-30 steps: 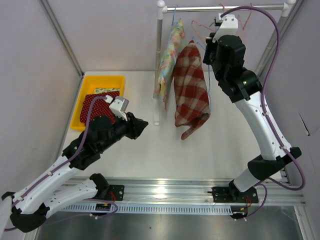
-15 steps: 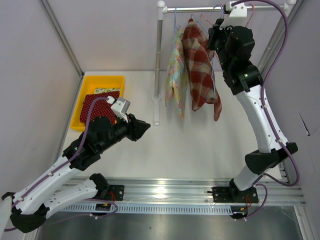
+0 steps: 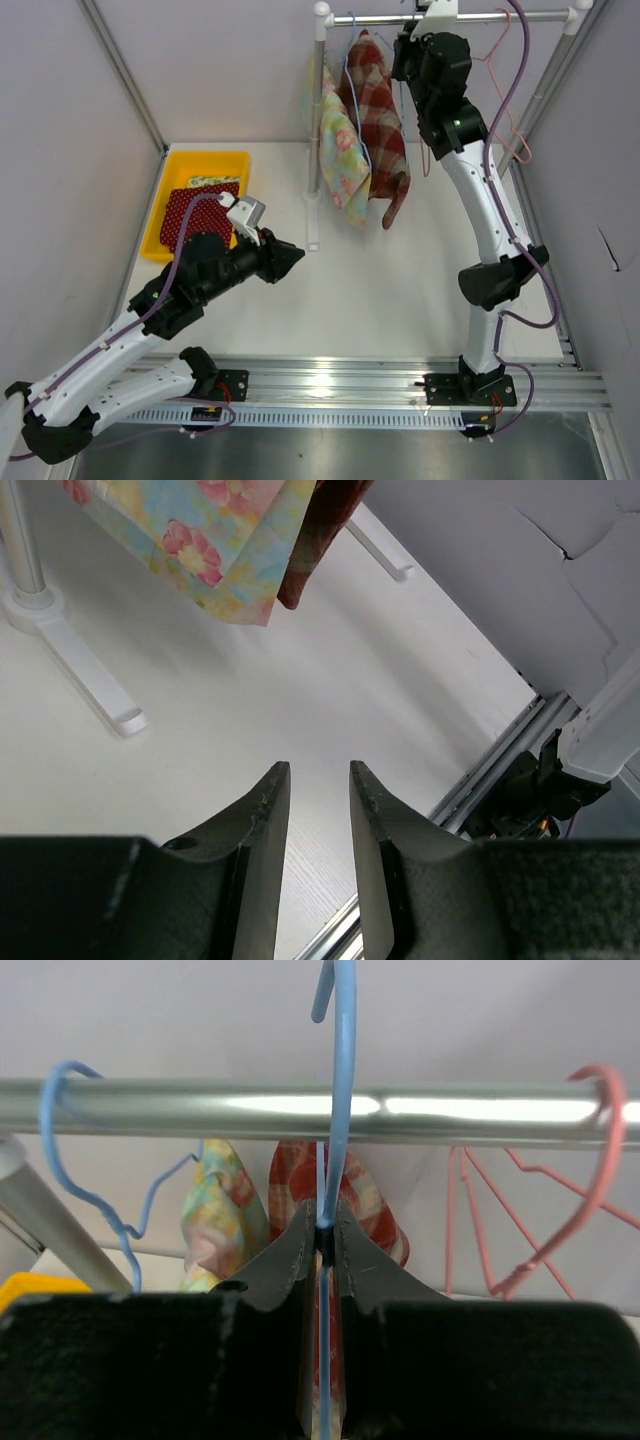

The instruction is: Place the skirt on the hanger

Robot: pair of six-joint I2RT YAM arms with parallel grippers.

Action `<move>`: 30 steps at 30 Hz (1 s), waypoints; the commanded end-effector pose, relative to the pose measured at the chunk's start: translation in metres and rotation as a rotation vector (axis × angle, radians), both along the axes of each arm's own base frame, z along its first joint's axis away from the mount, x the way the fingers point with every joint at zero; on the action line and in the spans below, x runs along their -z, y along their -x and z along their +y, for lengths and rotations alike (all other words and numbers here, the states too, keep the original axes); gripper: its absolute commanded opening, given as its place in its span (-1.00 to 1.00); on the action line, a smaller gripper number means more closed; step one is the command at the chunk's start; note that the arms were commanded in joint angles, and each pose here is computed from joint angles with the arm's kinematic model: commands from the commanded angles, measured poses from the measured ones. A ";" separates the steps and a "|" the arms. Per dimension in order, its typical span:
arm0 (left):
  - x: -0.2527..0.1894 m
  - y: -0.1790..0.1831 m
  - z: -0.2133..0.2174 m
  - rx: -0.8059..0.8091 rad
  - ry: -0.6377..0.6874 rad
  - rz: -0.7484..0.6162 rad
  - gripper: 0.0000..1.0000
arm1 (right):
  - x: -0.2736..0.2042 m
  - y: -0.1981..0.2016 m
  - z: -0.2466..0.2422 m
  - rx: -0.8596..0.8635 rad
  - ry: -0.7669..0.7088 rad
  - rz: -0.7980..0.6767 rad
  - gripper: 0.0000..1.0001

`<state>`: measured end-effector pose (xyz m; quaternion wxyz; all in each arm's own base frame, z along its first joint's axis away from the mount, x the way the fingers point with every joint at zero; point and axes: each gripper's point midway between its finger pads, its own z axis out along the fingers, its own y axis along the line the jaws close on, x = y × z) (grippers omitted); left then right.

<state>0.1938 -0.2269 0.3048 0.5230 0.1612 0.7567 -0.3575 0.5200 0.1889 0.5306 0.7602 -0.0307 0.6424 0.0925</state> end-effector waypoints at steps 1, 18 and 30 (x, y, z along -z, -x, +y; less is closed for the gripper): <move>-0.017 0.000 0.000 0.012 0.019 -0.050 -0.30 | -0.032 -0.001 -0.007 0.025 -0.040 -0.114 -1.00; -0.023 -0.001 -0.001 0.017 0.020 -0.065 -0.09 | 0.010 0.008 -0.028 0.037 -0.101 0.022 0.21; -0.038 -0.005 0.017 -0.057 -0.015 -0.087 0.02 | 0.031 0.133 -0.064 -0.017 -0.247 0.175 0.99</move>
